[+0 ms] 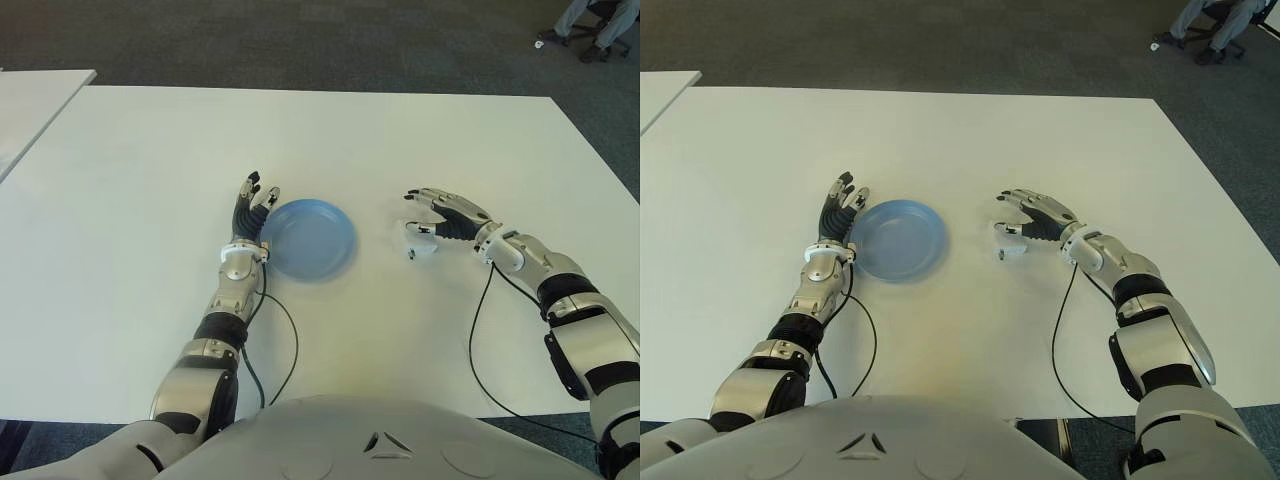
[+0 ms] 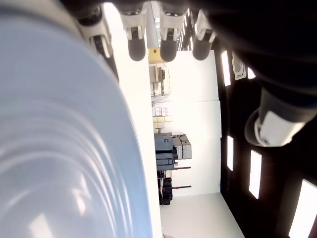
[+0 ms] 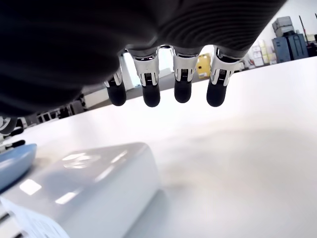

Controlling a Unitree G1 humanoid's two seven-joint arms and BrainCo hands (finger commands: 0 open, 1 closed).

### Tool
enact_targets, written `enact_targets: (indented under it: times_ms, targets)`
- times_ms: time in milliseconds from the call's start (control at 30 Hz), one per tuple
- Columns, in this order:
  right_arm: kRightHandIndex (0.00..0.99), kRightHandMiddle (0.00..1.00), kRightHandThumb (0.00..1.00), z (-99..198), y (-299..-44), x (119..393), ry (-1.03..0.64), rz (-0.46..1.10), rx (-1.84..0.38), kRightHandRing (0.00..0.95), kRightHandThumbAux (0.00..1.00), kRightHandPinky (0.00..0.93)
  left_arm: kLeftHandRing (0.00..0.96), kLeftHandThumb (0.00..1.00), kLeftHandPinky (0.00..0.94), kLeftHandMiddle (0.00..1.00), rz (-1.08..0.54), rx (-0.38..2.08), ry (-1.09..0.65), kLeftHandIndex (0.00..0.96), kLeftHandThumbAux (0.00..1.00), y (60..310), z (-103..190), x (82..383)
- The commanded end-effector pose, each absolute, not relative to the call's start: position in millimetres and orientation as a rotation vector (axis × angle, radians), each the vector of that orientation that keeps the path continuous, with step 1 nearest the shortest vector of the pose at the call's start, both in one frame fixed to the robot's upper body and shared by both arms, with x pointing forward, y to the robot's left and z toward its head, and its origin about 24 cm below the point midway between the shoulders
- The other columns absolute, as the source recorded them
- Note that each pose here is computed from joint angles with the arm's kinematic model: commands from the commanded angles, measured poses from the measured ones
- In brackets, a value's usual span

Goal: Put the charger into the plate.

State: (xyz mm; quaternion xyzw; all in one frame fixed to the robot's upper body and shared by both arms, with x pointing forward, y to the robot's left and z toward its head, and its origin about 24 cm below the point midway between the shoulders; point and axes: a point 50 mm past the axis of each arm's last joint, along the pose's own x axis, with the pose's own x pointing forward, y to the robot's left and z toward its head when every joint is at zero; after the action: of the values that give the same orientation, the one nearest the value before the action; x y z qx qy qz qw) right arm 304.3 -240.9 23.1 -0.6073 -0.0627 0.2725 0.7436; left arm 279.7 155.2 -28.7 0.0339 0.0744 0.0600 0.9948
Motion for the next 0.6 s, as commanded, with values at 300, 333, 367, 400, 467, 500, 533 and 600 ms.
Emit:
enact_targets:
  times_ms: [300,333,367,400,467,500,533,600]
  targets:
    - [0.0,0.0,0.285,8.0,-232.3,306.1,-0.163,0.589,-1.451,0.0,0.132,0.0,0.029,0.0,0.008,0.051,0.111,0.072,0.251,0.036,0.521,160.4,-47.6,265.9]
    - [0.0,0.0,0.285,7.7,-232.0,306.1,-0.168,0.588,-1.457,0.0,0.133,0.0,0.029,0.0,0.008,0.051,0.11,0.072,0.251,0.035,0.521,160.4,-47.6,265.8]
    - [0.0,0.0,0.285,7.5,-231.9,306.0,-0.171,0.587,-1.46,0.0,0.134,0.0,0.029,0.0,0.009,0.05,0.11,0.072,0.251,0.034,0.522,160.4,-47.7,265.8]
    - [0.0,0.0,0.285,7.1,-231.5,305.9,-0.176,0.588,-1.465,0.0,0.135,0.0,0.029,0.0,0.009,0.05,0.11,0.072,0.251,0.034,0.522,160.6,-47.6,265.6]
    - [0.0,0.0,0.285,6.2,-230.8,305.7,-0.183,0.588,-1.472,0.0,0.135,0.0,0.029,0.0,0.009,0.05,0.109,0.072,0.251,0.033,0.523,160.8,-47.5,265.3]
    - [0.0,0.0,0.286,5.9,-230.5,305.6,-0.186,0.588,-1.476,0.0,0.135,0.0,0.03,0.0,0.009,0.05,0.109,0.073,0.251,0.033,0.523,160.8,-47.5,265.2]
    - [0.0,0.0,0.286,5.7,-230.3,305.5,-0.189,0.588,-1.477,0.0,0.135,0.0,0.03,0.0,0.009,0.05,0.109,0.072,0.251,0.033,0.523,160.9,-47.6,265.2]
    - [0.0,0.0,0.289,5.3,-229.6,305.4,-0.195,0.588,-1.48,0.0,0.134,0.0,0.03,0.0,0.007,0.051,0.108,0.072,0.253,0.034,0.522,161.1,-47.8,264.9]
